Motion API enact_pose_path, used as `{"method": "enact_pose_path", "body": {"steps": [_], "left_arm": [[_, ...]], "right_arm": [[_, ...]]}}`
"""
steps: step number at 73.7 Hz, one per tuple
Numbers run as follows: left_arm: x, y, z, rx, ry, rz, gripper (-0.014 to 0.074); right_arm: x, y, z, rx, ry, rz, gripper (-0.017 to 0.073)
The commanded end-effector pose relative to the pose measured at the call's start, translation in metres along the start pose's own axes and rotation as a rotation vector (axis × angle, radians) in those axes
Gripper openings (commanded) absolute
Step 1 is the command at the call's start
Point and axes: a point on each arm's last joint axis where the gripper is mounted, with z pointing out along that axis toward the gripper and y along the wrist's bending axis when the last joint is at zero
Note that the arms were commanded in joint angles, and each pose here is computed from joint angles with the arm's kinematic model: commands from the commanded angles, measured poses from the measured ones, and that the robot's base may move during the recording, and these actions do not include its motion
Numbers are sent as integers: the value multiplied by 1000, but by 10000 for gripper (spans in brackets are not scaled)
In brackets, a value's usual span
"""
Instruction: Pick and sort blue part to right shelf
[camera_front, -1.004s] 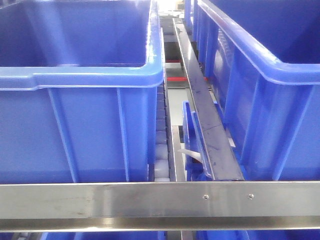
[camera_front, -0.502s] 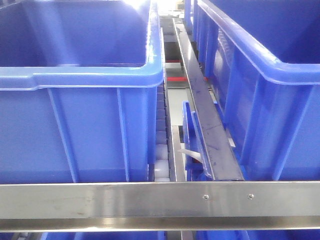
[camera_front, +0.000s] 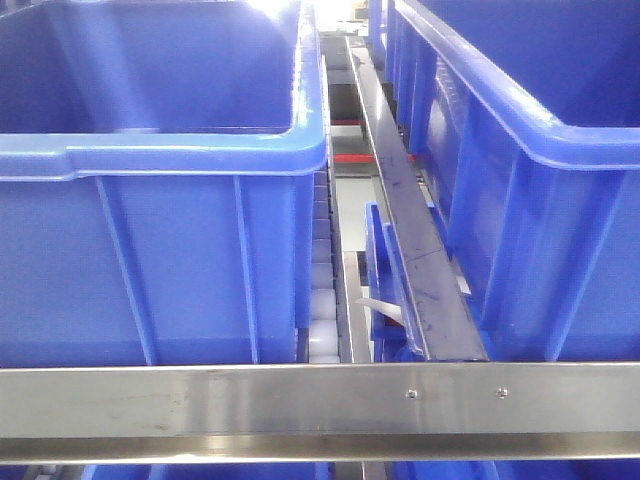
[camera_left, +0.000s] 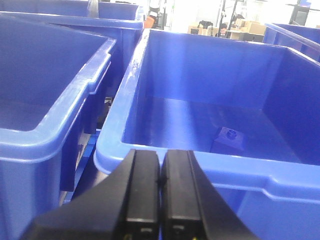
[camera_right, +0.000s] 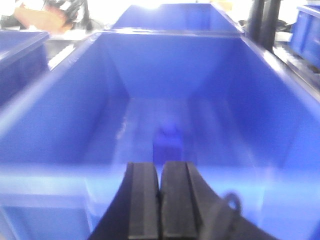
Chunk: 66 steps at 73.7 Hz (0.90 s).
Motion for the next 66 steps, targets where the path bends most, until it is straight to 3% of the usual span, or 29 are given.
{"method": "enact_pose_path", "body": {"steps": [1,66], "left_arm": [[-1,0,-1,7,-89,-10,127],[-1,0,-1,7,-89,-10,127]], "right_arm": [[-4,0,-2,-2,-131,6,57],[-1,0,-2,-1,-84,13,57]]}}
